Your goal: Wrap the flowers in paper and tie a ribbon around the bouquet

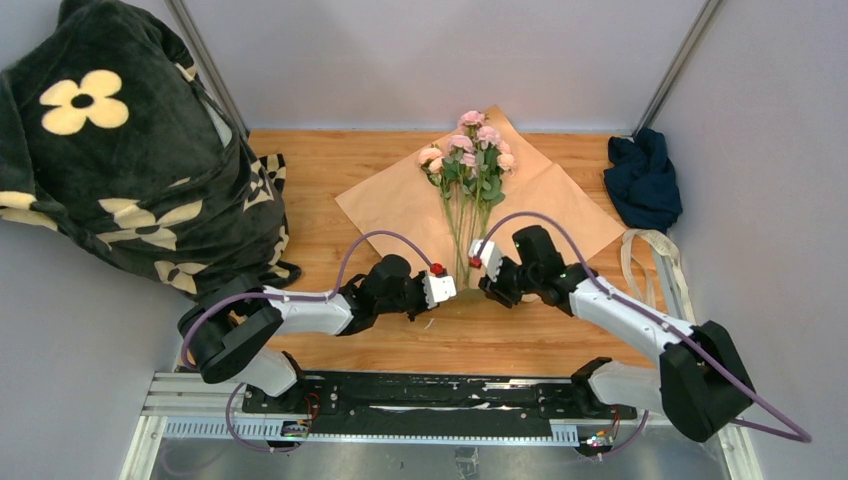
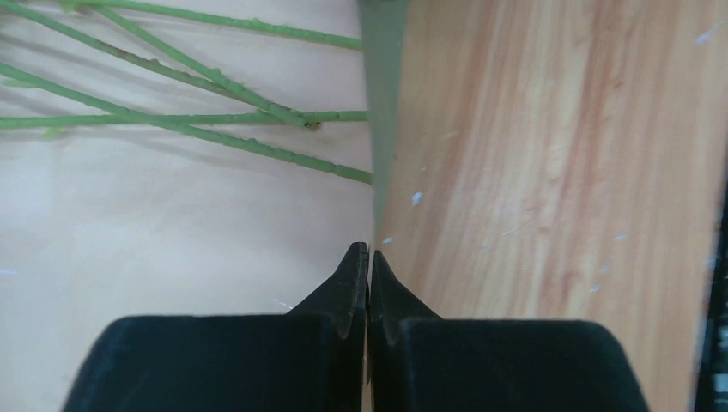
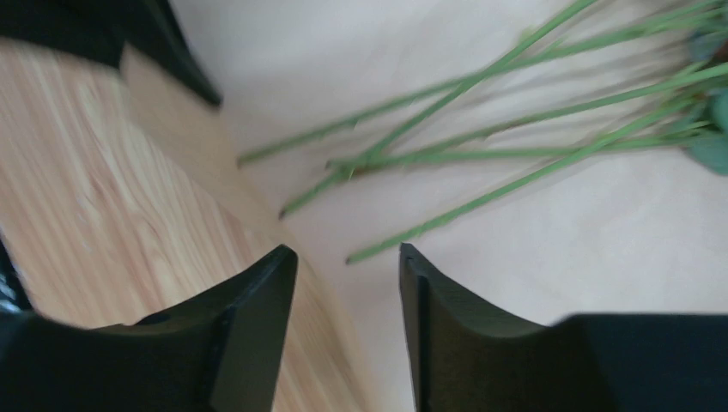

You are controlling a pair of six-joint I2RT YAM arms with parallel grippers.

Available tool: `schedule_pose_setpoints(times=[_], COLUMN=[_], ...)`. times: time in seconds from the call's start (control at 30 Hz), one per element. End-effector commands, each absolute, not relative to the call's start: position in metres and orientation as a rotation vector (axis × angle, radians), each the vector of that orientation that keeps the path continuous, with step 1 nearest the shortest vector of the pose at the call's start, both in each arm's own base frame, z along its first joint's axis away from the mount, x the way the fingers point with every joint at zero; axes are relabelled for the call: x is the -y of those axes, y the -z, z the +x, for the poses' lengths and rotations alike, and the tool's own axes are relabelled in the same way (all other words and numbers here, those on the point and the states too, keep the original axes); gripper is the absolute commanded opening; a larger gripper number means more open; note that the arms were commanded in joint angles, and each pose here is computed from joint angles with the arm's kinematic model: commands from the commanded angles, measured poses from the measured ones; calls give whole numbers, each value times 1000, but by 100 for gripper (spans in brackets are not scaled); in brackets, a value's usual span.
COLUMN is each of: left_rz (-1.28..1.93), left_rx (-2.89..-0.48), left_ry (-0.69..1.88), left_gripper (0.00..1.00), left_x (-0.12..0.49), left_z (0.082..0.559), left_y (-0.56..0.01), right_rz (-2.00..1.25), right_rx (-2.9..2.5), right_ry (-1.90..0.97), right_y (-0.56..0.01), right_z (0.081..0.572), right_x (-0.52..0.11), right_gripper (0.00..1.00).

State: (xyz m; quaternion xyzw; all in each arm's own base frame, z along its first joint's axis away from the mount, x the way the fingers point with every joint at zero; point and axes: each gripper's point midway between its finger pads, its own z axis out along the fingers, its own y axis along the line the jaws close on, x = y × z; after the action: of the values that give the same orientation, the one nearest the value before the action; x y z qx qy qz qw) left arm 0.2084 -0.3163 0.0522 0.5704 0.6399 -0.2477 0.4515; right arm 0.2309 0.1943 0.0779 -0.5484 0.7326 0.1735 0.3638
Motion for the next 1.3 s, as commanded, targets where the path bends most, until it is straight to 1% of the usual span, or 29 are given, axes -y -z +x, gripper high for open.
schedule_pose_setpoints(times=[0.0, 0.07, 0.17, 0.27, 0.3, 0.37, 0.43, 0.57, 0.63, 0.73, 0.87, 1.07, 1.2, 1.27], left_rz=[1286, 1252, 1166, 1080, 1053, 1029, 1029, 1038, 1039, 1030, 1040, 1080, 1086, 1094], left_rx=[-1793, -1844, -1935, -2004, -2023, -2055, -2060, -2071, -2078, -2088, -2084, -2077, -2075, -2067], left_ry=[928, 1054, 1142, 1143, 1132, 1115, 1089, 1056, 1058, 1062, 1063, 1062, 1057, 1056], left_gripper=[0, 0, 0, 0, 0, 0, 0, 0, 0, 0, 0, 0, 0, 0], left_x=[331, 336, 339, 335, 333, 332, 331, 330, 331, 332, 334, 333, 333, 333], left_z=[173, 160, 155, 168, 174, 183, 191, 202, 205, 211, 217, 216, 216, 217], left_y=[-64, -69, -71, -67, -66, -62, -58, -49, -46, -45, -47, -45, -46, -47], right_rz=[-1130, -1025, -965, -1026, -1038, -1008, -949, -834, -825, -807, -812, -830, -851, -862], right_rx=[-1803, -1804, -1854, -1949, -1969, -2003, -2080, -2238, -2255, -2252, -2191, -2125, -2060, -2055], right_ry=[-589, -660, -714, -719, -772, -936, -1052, -1088, -1115, -1180, -1191, -1252, -1246, -1216], right_y=[-175, -200, -213, -197, -190, -181, -168, -136, -125, -117, -124, -139, -158, -155], right_z=[239, 237, 236, 225, 219, 212, 212, 223, 224, 222, 221, 204, 201, 198], right_x=[-215, -221, -224, -216, -217, -222, -221, -203, -205, -210, -213, -214, -215, -216], right_gripper=[57, 64, 66, 70, 73, 75, 74, 72, 71, 68, 67, 67, 67, 67])
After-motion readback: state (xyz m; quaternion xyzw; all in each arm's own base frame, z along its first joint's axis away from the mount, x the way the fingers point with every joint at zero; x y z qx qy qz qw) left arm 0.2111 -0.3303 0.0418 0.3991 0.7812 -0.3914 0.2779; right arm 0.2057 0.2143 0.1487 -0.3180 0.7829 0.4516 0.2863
